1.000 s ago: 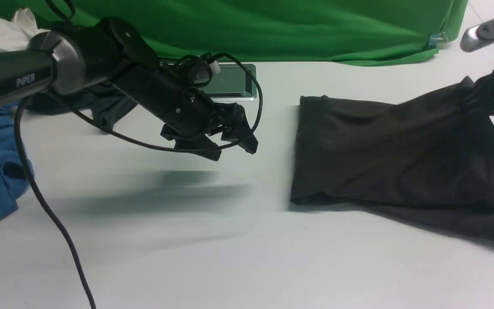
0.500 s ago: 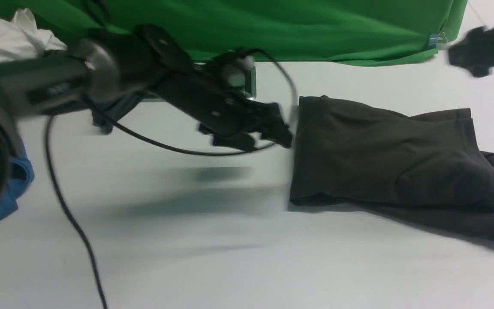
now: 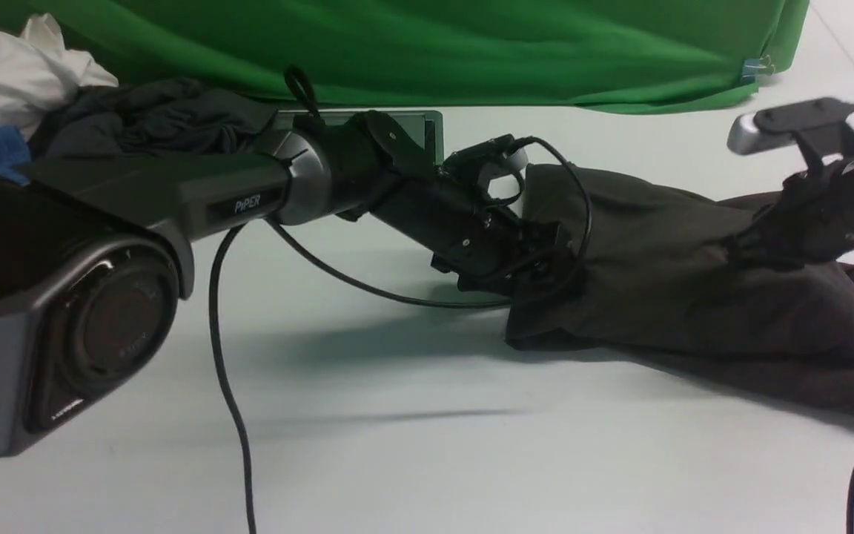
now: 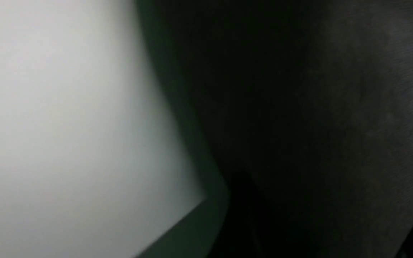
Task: Fold a long-sleeved shirt on a white desktop.
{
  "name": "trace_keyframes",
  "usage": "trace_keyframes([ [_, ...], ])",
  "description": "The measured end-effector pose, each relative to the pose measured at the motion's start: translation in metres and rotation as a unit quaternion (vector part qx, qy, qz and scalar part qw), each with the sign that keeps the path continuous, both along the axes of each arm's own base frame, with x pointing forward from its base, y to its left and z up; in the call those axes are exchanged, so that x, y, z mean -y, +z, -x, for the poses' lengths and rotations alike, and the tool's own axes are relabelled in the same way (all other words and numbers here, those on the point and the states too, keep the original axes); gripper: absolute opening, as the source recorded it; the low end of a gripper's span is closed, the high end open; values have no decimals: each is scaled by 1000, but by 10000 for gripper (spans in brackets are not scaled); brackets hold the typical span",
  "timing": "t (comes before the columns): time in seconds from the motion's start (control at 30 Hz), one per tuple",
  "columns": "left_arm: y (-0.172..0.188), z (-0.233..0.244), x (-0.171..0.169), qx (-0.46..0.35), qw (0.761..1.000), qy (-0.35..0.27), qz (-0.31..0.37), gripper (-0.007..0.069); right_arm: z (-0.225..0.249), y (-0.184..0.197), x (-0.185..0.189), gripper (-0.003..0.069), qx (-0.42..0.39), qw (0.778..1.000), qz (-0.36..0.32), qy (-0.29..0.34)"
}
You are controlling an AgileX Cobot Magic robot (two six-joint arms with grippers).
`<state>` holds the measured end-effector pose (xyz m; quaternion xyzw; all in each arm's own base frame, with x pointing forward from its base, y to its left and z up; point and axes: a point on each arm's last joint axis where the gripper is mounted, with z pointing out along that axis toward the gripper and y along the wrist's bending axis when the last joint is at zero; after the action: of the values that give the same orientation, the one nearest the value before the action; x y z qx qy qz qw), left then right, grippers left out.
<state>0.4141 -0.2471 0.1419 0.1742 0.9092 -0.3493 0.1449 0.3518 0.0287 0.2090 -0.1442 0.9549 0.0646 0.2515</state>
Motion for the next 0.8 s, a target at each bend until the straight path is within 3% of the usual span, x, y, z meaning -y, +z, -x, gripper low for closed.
trace_keyframes([
  [0.17, -1, -6, -25, -39, 999, 0, 8, 139, 11, 38, -1, 31, 54, 998, -16, -9],
  [0.23, 2, -11, -38, -43, 999, 7, 10, 91, 15, 50, -2, 34, 71, 997, -25, -13],
  [0.4, 34, -19, -88, -19, 999, 26, -10, 90, 33, 85, -2, 41, 117, 992, -35, -10],
  [0.53, 63, 5, -131, -1, 997, 72, -36, 90, 51, 115, -2, 53, 162, 986, -39, -9],
  [0.8, 30, 83, -166, 10, 979, 167, -114, 90, 63, 129, -5, 80, 184, 982, -44, -4],
])
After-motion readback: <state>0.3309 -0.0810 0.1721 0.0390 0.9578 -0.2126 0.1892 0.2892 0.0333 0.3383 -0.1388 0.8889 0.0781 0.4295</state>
